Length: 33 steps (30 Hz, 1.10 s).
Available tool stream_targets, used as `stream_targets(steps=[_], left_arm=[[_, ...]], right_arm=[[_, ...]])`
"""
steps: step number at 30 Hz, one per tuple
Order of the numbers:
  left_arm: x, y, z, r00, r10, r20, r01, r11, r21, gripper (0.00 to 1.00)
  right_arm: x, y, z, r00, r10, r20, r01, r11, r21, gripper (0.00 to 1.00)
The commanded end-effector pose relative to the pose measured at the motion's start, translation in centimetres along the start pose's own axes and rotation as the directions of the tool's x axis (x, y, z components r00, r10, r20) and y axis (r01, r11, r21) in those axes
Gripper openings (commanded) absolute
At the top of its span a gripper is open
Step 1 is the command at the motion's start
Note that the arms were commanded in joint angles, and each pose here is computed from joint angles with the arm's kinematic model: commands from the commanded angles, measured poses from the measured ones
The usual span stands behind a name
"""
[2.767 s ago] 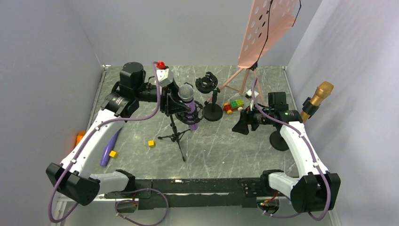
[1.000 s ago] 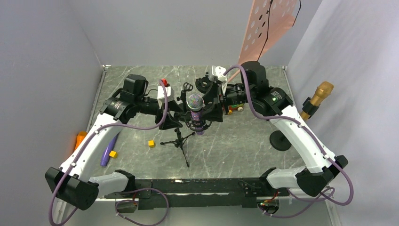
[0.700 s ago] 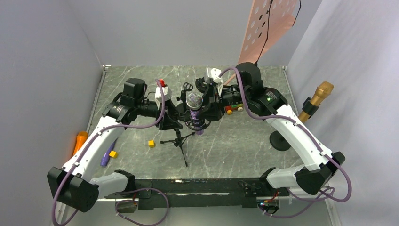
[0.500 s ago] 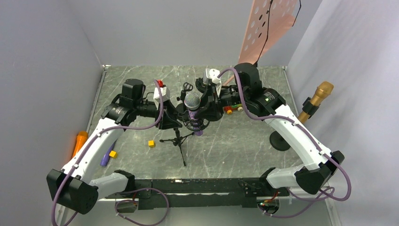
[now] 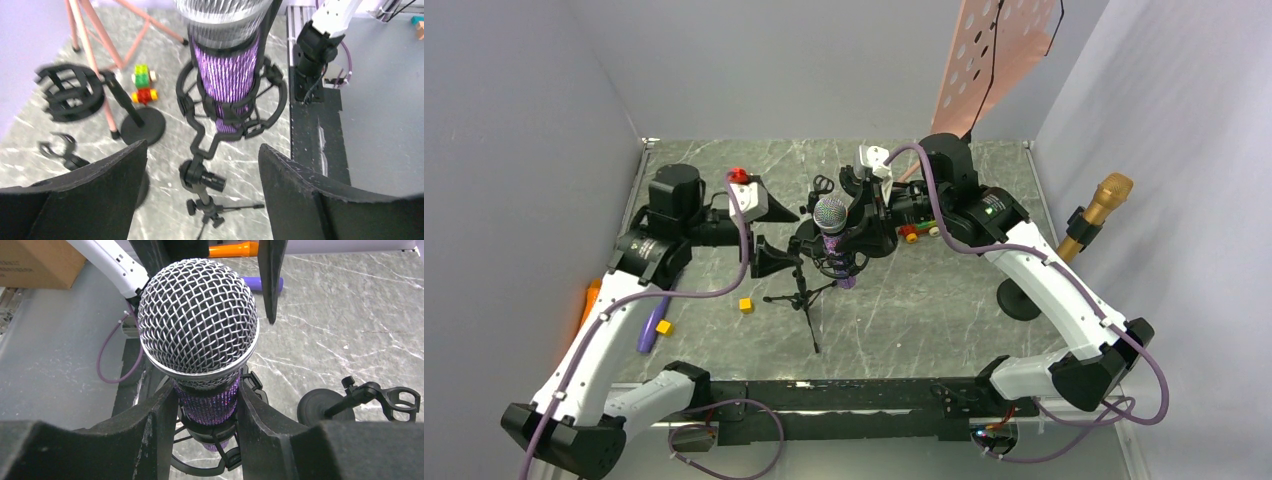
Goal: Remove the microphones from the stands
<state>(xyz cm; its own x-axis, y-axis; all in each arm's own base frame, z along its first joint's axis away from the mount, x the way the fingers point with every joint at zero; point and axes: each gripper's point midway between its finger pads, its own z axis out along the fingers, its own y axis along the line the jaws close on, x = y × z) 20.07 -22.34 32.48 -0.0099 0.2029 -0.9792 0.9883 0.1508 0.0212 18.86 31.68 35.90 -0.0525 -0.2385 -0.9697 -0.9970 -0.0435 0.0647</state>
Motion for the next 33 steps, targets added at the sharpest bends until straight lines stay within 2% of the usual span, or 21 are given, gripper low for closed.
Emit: stream_targets(steps=[1, 4, 9, 17, 33], left_arm=[[-4.7, -0.2, -0.7, 0.987, 0.132, 0.090, -0.133, 0.991, 0.007, 0.82], [-5.1, -0.4, -0.2, 0.988, 0.101, 0.117, -0.108, 0.993, 0.056, 0.75], [-3.7, 0.3, 0.4, 0.993, 0.075, 0.089, -0.081, 0.995, 0.065, 0.62], [-1.5, 0.6, 1.0, 0.998, 0.062, 0.012, -0.063, 0.993, 0.105, 0.54], [1.5, -1.0, 1.6, 0.999, 0.034, -0.031, -0.029, 0.989, 0.142, 0.45]], right_arm=[[-1.7, 0.0, 0.0, 0.997, -0.068, 0.039, 0.068, 0.998, -0.003, 0.00], [-1.8, -0.1, 0.1, 0.997, -0.064, 0.040, 0.064, 0.998, -0.006, 0.00], [-2.5, -0.1, -0.1, 0.996, -0.074, 0.048, 0.074, 0.997, 0.000, 0.00], [-3.2, -0.3, -0.2, 0.995, -0.081, 0.055, 0.081, 0.997, 0.013, 0.00], [-6.1, -0.9, -0.3, 0.988, -0.108, 0.111, 0.104, 0.994, 0.038, 0.00]])
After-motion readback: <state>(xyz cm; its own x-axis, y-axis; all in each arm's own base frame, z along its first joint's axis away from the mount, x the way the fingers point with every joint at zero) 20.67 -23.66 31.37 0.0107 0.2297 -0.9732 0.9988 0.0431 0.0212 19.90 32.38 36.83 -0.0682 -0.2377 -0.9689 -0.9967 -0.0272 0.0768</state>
